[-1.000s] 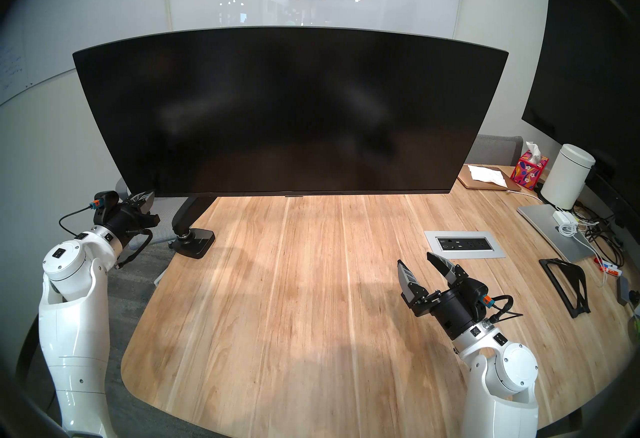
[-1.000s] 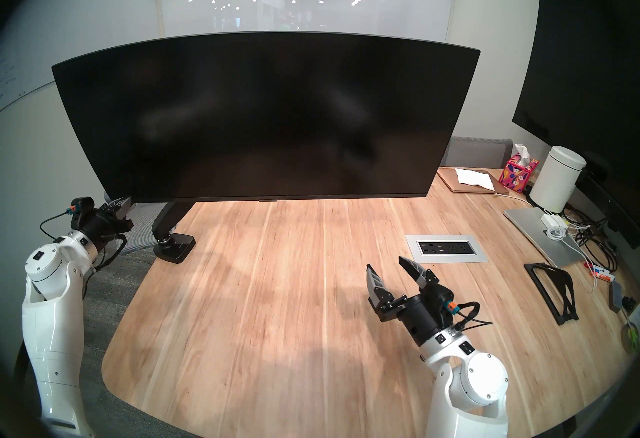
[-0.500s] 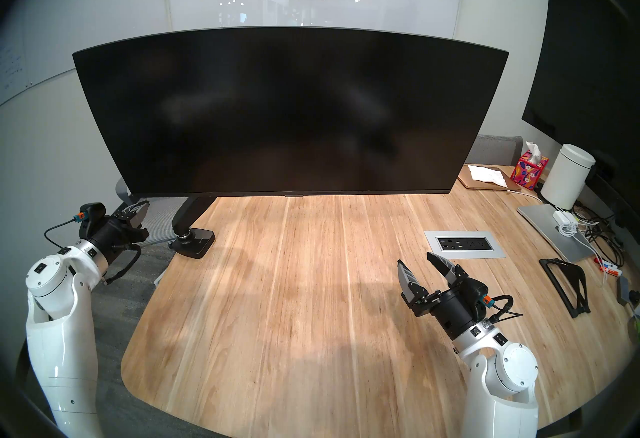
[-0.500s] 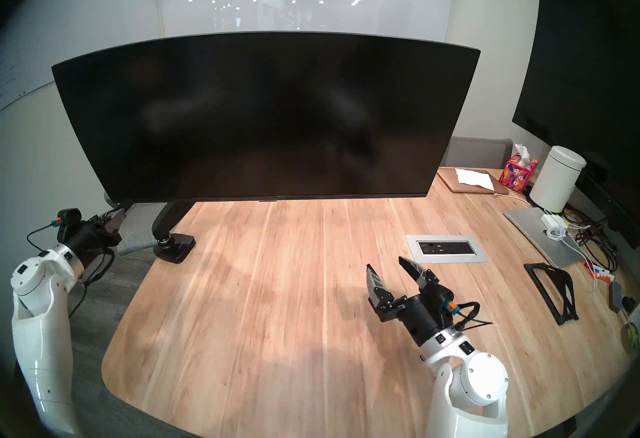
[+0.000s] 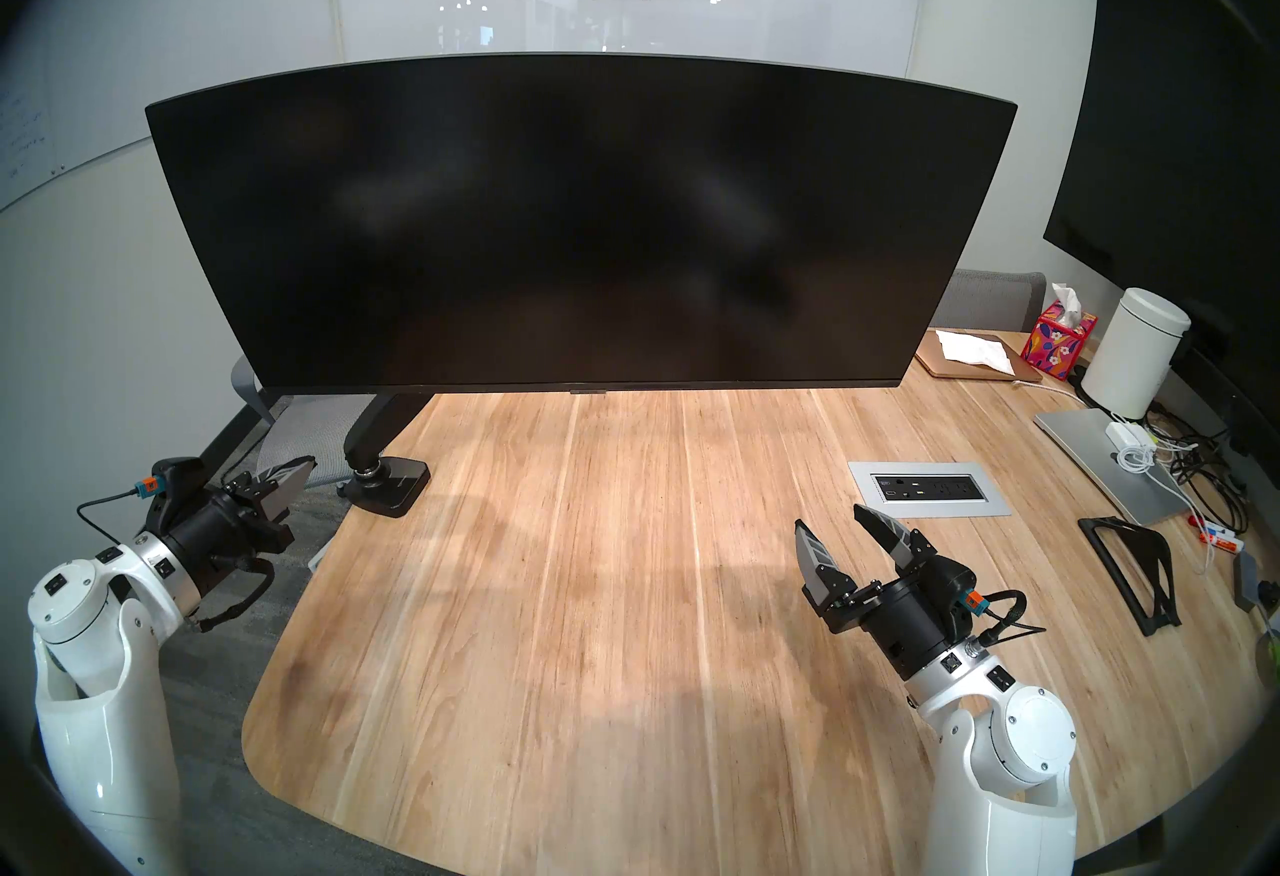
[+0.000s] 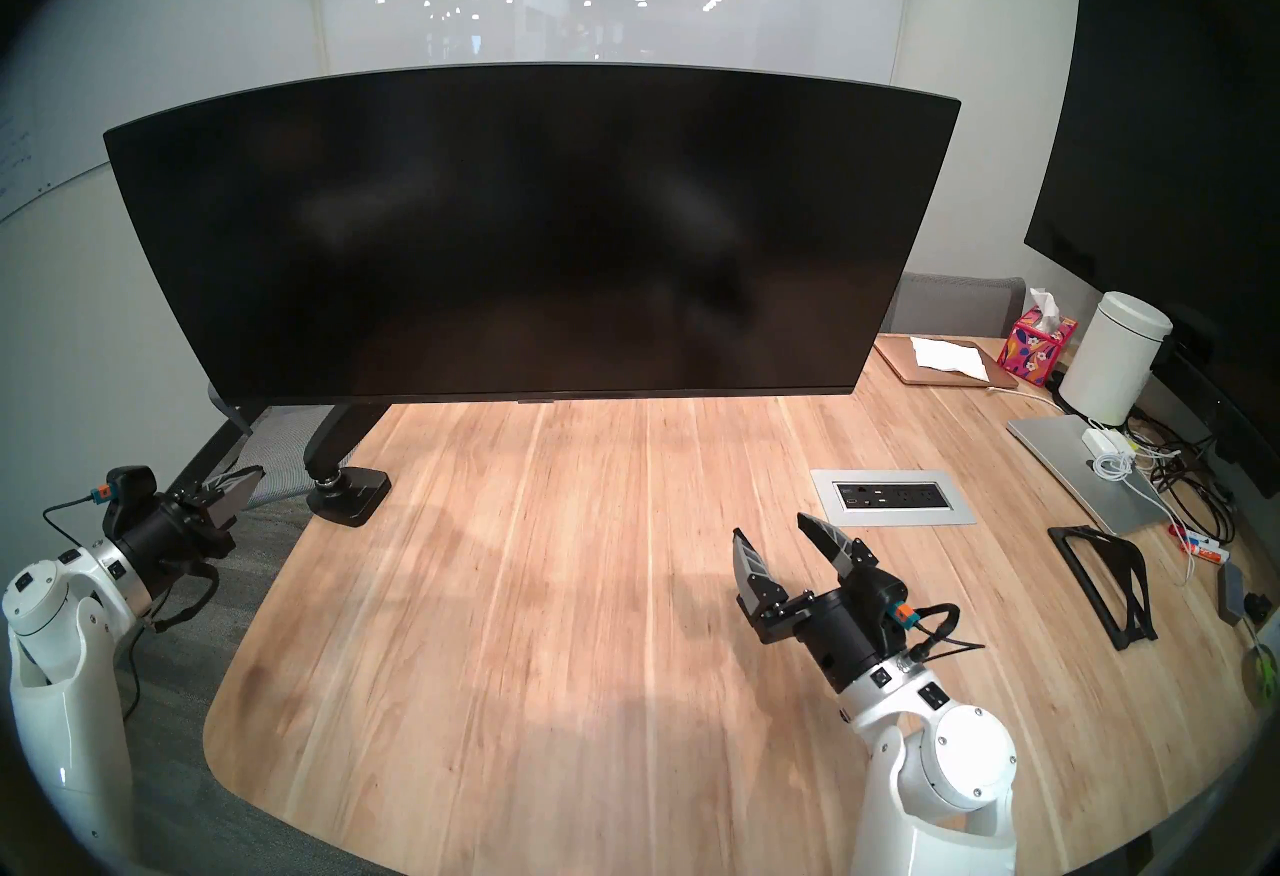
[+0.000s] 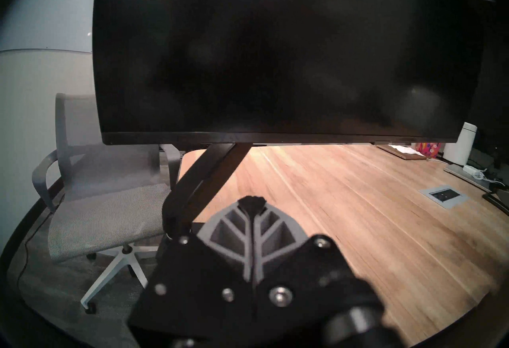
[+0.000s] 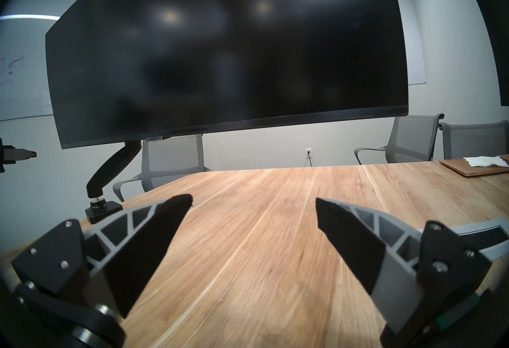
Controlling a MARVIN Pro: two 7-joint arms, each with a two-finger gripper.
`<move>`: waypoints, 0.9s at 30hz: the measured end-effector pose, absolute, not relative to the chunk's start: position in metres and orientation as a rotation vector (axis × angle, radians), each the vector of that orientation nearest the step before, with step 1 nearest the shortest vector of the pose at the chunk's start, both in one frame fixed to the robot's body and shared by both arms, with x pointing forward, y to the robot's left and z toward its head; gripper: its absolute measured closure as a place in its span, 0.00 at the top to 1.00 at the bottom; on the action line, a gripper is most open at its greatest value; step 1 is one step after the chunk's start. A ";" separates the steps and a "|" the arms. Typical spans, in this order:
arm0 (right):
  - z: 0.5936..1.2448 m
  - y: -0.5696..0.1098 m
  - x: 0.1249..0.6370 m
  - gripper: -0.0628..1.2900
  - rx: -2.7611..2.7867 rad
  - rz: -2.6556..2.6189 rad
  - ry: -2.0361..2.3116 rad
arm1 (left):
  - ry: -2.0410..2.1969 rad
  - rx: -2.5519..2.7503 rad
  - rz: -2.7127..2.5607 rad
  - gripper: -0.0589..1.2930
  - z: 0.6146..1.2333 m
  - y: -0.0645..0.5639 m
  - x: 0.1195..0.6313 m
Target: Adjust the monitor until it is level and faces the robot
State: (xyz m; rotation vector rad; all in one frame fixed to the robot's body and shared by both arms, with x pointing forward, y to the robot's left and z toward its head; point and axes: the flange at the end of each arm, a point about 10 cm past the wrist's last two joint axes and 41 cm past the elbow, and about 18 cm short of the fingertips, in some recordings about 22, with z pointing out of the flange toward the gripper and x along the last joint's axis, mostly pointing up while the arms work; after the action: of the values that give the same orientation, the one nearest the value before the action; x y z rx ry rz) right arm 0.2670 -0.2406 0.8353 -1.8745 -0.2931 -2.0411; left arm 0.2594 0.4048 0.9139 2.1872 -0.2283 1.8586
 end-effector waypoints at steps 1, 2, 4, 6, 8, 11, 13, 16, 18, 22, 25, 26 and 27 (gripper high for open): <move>0.835 -0.241 0.267 0.96 -1.875 -2.041 -0.293 | -0.241 2.188 1.845 0.03 0.912 0.404 0.255; 0.835 -0.241 0.267 0.96 -1.875 -2.041 -0.293 | -0.249 2.189 1.836 0.03 0.911 0.403 0.252; 0.835 -0.241 0.267 0.96 -1.875 -2.041 -0.293 | -0.271 2.189 1.817 0.03 0.909 0.400 0.245; 0.835 -0.241 0.267 0.96 -1.875 -2.041 -0.293 | -0.298 2.182 1.798 0.03 0.907 0.397 0.238; 0.835 -0.241 0.267 0.96 -1.875 -2.041 -0.293 | -0.331 2.170 1.783 0.03 0.904 0.395 0.228; 0.835 -0.241 0.267 0.96 -1.875 -2.041 -0.293 | -0.373 2.149 1.772 0.03 0.900 0.392 0.219; 0.835 -0.241 0.267 0.96 -1.875 -2.041 -0.293 | -0.409 2.131 1.770 0.03 0.898 0.390 0.213; 0.835 -0.241 0.267 0.96 -1.875 -2.041 -0.293 | -0.458 2.110 1.776 0.03 0.895 0.388 0.207; 0.835 -0.241 0.267 0.96 -1.875 -2.041 -0.293 | -0.502 2.100 1.784 0.03 0.892 0.386 0.203; 0.835 -0.241 0.267 0.96 -1.875 -2.041 -0.293 | -0.584 2.096 1.795 0.03 0.884 0.382 0.195; 0.835 -0.241 0.267 0.96 -1.875 -2.041 -0.293 | -0.621 2.096 1.806 0.03 0.878 0.381 0.192; 0.835 -0.241 0.267 0.96 -1.875 -2.041 -0.293 | -0.634 2.093 1.813 0.03 0.875 0.381 0.190; 0.835 -0.241 0.267 0.96 -1.875 -2.041 -0.293 | -0.641 2.091 1.819 0.03 0.873 0.380 0.189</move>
State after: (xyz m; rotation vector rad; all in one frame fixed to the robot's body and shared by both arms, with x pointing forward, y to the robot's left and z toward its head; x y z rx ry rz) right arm 0.2670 -0.2406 0.8353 -1.8746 -0.2931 -2.0411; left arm 0.1894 0.3803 0.8734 2.0911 -0.6408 1.8187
